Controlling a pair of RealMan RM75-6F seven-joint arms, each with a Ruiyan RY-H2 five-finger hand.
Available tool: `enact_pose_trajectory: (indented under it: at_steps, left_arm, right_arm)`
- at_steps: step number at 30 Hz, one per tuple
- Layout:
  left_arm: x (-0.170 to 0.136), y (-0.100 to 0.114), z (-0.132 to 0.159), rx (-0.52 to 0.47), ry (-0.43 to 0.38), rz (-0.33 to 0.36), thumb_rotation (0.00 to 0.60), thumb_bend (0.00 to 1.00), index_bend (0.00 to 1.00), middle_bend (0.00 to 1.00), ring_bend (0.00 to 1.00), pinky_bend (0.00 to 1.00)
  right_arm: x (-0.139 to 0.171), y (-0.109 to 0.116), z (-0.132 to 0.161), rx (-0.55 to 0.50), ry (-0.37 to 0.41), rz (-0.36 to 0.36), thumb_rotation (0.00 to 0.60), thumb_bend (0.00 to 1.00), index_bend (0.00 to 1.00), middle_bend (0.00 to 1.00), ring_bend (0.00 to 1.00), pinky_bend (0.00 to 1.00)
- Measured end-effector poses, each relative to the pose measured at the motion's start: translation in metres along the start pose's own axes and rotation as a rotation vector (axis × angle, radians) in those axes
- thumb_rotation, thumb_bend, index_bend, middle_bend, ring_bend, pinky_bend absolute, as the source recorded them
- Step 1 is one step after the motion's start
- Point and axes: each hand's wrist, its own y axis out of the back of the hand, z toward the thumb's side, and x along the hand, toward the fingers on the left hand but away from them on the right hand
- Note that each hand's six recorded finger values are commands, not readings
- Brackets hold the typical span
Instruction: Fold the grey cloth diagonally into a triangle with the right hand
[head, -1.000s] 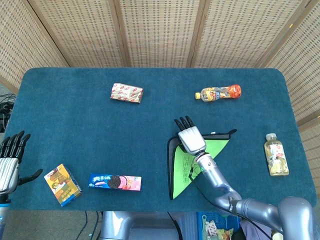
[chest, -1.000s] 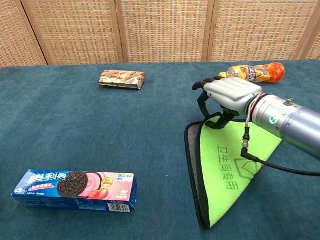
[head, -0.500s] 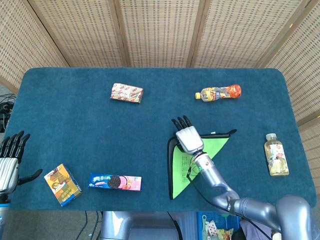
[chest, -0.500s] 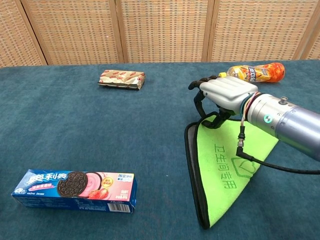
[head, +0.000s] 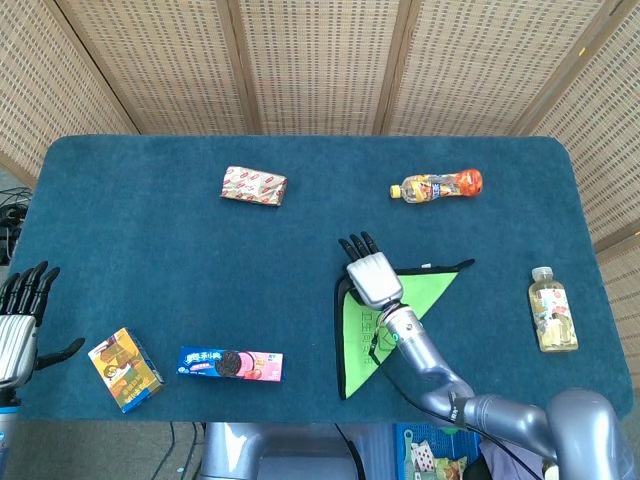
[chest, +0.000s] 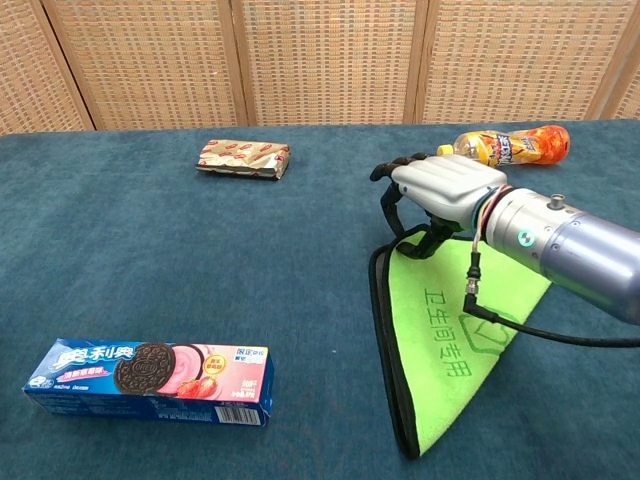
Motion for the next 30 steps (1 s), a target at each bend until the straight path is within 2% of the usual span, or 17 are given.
enact_pose_trajectory:
  at_steps: [13, 16, 19, 22, 24, 30]
  left_arm:
    - [0.000, -0.001, 0.000, 0.000, 0.001, -0.004, 0.600, 0.15, 0.00, 0.00, 0.00, 0.00]
    - [0.000, -0.001, 0.000, 0.000, 0.000, -0.006, 0.600, 0.15, 0.00, 0.00, 0.00, 0.00]
    - [0.000, -0.001, 0.001, 0.000, -0.001, -0.005, 0.600, 0.15, 0.00, 0.00, 0.00, 0.00]
    - [0.000, -0.001, 0.001, 0.000, -0.003, -0.005, 0.600, 0.15, 0.00, 0.00, 0.00, 0.00]
    - [0.000, -0.001, 0.001, 0.000, -0.004, -0.005, 0.600, 0.15, 0.00, 0.00, 0.00, 0.00]
    - [-0.001, -0.001, 0.002, 0.000, -0.006, -0.003, 0.600, 0.15, 0.00, 0.00, 0.00, 0.00]
  right_arm:
    - [-0.003, -0.002, -0.001, 0.001, -0.010, 0.008, 0.600, 0.45, 0.60, 0.08, 0.00, 0.00]
    - [-0.003, -0.003, -0.002, 0.000, -0.013, 0.012, 0.600, 0.43, 0.46, 0.01, 0.00, 0.00]
    - [-0.002, -0.005, -0.003, -0.003, -0.012, 0.025, 0.600, 0.37, 0.33, 0.00, 0.00, 0.00]
    - [-0.002, -0.004, -0.005, 0.001, -0.015, 0.029, 0.600, 0.32, 0.25, 0.00, 0.00, 0.00]
    - [-0.001, -0.004, -0.007, 0.004, -0.021, 0.027, 0.600, 0.30, 0.22, 0.00, 0.00, 0.00]
    - [0.001, 0.000, -0.011, 0.005, -0.031, 0.019, 0.600, 0.29, 0.22, 0.00, 0.00, 0.00]
